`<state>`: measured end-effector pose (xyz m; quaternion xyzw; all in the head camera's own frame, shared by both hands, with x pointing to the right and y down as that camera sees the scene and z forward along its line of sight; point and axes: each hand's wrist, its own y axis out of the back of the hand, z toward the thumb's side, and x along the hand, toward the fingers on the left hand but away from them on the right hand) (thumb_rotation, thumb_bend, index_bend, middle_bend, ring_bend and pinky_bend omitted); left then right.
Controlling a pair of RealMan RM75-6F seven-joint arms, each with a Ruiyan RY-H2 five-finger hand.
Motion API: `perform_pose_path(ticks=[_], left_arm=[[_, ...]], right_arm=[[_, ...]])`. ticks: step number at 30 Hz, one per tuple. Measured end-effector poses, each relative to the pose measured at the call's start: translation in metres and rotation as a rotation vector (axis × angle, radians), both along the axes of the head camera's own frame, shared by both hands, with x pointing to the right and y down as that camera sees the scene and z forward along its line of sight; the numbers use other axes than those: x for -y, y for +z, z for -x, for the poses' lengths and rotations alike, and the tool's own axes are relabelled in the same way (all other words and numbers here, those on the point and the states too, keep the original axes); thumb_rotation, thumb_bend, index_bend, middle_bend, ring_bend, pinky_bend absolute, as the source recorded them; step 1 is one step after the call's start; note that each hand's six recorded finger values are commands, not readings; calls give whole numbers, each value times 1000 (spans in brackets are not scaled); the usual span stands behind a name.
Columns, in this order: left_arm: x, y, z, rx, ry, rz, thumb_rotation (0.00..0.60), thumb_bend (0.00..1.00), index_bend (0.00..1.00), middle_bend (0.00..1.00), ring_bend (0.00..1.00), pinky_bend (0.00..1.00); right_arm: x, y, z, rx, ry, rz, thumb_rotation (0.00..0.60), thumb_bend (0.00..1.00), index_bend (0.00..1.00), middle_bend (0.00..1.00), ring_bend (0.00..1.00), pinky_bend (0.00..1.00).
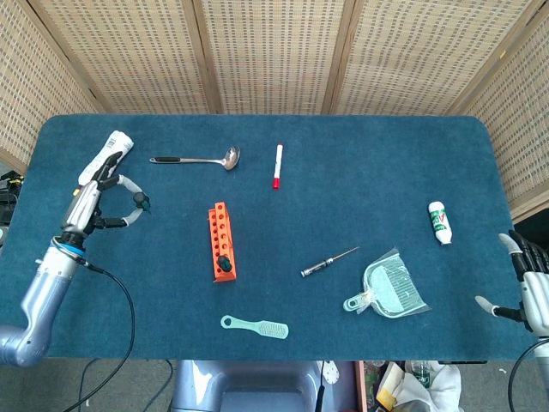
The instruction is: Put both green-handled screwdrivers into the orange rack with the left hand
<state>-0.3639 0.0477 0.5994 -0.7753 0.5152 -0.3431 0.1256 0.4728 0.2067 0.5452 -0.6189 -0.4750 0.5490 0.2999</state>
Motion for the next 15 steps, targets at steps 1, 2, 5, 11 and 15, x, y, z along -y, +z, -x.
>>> perform_pose_path(ticks=[1,2,5,11,15], left_arm=[[1,-7,-2,-23,6,-9,600,503,636,0,0,0],[2,-15,-4,-46,15,-21,600,503,636,0,0,0],[2,-24,-10,-92,17,-28,600,503,636,0,0,0],[5,-33,-36,-228,15,-12,600,503,637,0,0,0],[6,-29,-53,-291,13,19,600,512,641,0,0,0]], right_arm=[[0,0,0,0,0,0,600,0,0,0,0,0],[0,0,0,1,1,-1,600,0,0,0,0,0],[0,0,-1,0,3,-1,600,0,0,0,0,0],[1,-1,-1,3,3,0,600,0,0,0,0,0],[1,0,-2,3,6,0,600,0,0,0,0,0]])
